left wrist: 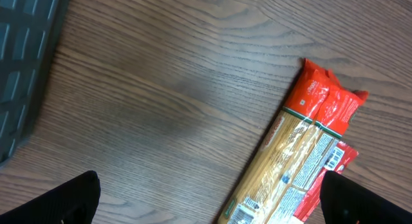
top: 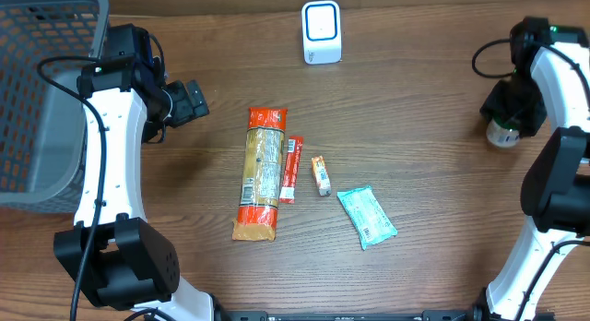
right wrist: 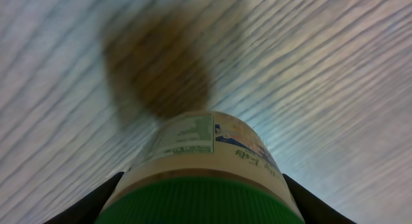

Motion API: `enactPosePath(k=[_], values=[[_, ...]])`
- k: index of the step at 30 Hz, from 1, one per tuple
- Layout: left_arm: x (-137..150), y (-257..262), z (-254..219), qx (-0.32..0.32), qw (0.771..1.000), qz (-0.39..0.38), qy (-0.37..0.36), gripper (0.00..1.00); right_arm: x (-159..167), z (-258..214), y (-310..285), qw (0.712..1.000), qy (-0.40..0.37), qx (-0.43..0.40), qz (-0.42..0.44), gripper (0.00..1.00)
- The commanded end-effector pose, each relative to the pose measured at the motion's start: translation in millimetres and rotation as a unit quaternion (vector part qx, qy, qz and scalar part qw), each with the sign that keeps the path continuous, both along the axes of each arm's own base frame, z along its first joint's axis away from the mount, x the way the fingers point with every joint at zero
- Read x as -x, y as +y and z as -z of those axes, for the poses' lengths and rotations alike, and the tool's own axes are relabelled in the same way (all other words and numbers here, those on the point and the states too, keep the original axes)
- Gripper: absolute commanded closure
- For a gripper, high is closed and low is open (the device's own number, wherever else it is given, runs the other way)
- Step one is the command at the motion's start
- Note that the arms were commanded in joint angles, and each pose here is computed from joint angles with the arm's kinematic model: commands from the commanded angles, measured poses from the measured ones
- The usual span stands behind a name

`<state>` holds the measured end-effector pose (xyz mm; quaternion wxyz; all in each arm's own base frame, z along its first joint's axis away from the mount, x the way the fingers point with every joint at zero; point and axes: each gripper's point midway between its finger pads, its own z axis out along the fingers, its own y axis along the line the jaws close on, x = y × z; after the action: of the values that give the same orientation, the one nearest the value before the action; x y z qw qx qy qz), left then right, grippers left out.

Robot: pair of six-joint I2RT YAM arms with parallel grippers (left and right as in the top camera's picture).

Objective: Scan the item barcode
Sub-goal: 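Carry the jar right and lower it onto the table, then release the jar and move the right gripper over the green package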

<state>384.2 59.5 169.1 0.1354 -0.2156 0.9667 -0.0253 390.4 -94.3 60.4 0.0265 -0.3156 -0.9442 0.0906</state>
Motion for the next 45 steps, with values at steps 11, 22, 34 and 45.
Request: enactPosePath(k=[11,22,34,45], values=[[-3.3,-1.4,-4.4,-0.005,1.000,0.010,-0.006,0.00,13.2,38.7,-3.7,1.000,0.008,0.004,0.005,0.00],[-3.3,-1.4,-4.4,-0.005,1.000,0.010,-0.006,0.00,-11.8,-48.3,6.9,0.998,-0.054,-0.008,-0.002,0.00],[-3.3,-1.4,-4.4,-0.005,1.000,0.010,-0.006,0.00,22.5,-92.0,121.6,0.971,-0.027,-0.144,-0.188,0.50],[-3.3,-1.4,-4.4,-0.005,1.000,0.010,-0.006,0.00,62.4,-134.1,165.7,0.956,-0.031,-0.141,-0.254,0.86]])
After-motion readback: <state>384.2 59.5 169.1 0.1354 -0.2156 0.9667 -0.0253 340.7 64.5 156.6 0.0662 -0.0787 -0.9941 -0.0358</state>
